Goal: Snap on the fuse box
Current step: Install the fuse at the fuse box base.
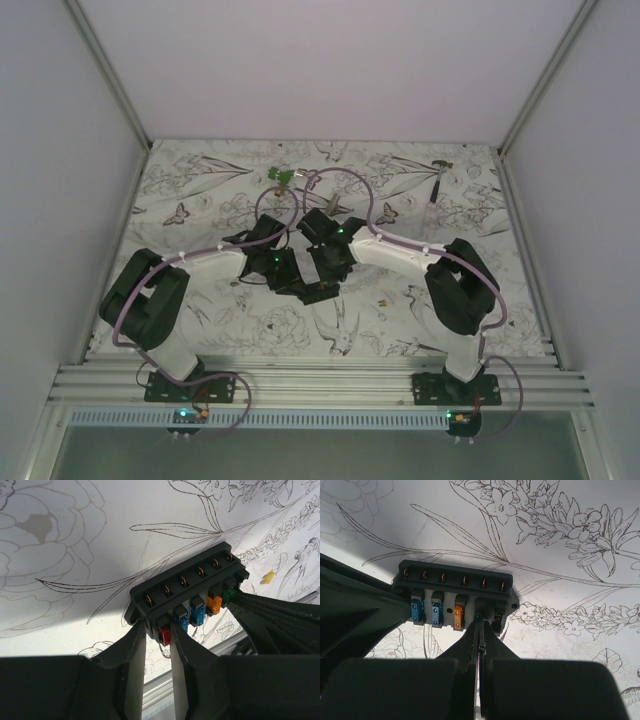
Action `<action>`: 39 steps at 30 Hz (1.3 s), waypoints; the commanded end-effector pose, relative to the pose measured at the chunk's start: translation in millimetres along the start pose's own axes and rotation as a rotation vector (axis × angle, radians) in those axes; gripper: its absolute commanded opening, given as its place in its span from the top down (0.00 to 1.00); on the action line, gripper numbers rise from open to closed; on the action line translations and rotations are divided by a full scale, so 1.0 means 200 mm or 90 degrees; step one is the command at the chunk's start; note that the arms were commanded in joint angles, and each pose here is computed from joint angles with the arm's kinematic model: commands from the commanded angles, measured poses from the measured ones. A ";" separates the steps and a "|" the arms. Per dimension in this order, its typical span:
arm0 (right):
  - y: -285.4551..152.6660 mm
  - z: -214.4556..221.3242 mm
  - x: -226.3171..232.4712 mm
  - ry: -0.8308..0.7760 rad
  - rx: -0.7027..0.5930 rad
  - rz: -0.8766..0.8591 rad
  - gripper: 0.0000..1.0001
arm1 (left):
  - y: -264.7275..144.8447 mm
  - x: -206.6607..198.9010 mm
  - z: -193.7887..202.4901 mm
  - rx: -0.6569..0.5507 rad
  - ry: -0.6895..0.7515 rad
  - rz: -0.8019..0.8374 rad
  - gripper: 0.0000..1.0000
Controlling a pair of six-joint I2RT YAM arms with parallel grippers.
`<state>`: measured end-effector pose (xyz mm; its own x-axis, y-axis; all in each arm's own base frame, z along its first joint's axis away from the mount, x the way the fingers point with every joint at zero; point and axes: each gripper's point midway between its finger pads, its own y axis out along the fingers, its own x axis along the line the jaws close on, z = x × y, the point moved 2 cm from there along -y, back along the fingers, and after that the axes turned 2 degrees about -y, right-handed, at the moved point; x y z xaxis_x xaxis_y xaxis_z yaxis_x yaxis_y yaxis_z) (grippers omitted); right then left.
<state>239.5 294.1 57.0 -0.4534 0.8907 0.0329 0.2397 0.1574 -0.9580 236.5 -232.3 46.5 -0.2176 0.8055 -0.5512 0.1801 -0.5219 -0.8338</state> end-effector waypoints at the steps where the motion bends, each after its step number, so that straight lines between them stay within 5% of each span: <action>1: 0.20 0.21 -0.11 -0.053 0.056 0.074 0.99 | 0.03 0.11 0.05 0.010 -0.016 -0.048 0.82; 11: -0.15 0.01 0.02 -0.027 -0.091 -0.043 0.87 | -0.02 0.06 0.01 -0.022 -0.011 -0.031 0.78; 19: -0.20 -0.04 0.10 0.005 -0.136 -0.105 0.82 | -0.04 0.03 0.01 -0.027 -0.012 -0.019 0.69; 26: -0.16 -0.09 0.00 0.040 -0.149 -0.044 0.81 | -0.09 -0.02 -0.01 -0.048 -0.003 -0.003 0.60; 39: -0.08 -0.13 -0.06 0.069 -0.143 -0.046 0.83 | -0.05 0.02 -0.01 -0.030 0.003 -0.032 0.59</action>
<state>249.9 284.5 77.0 -0.3996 0.9100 0.1110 0.3752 0.2728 -0.8859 240.3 -226.0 61.1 -0.2153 0.8081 -0.5484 0.2532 -0.4961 -0.8305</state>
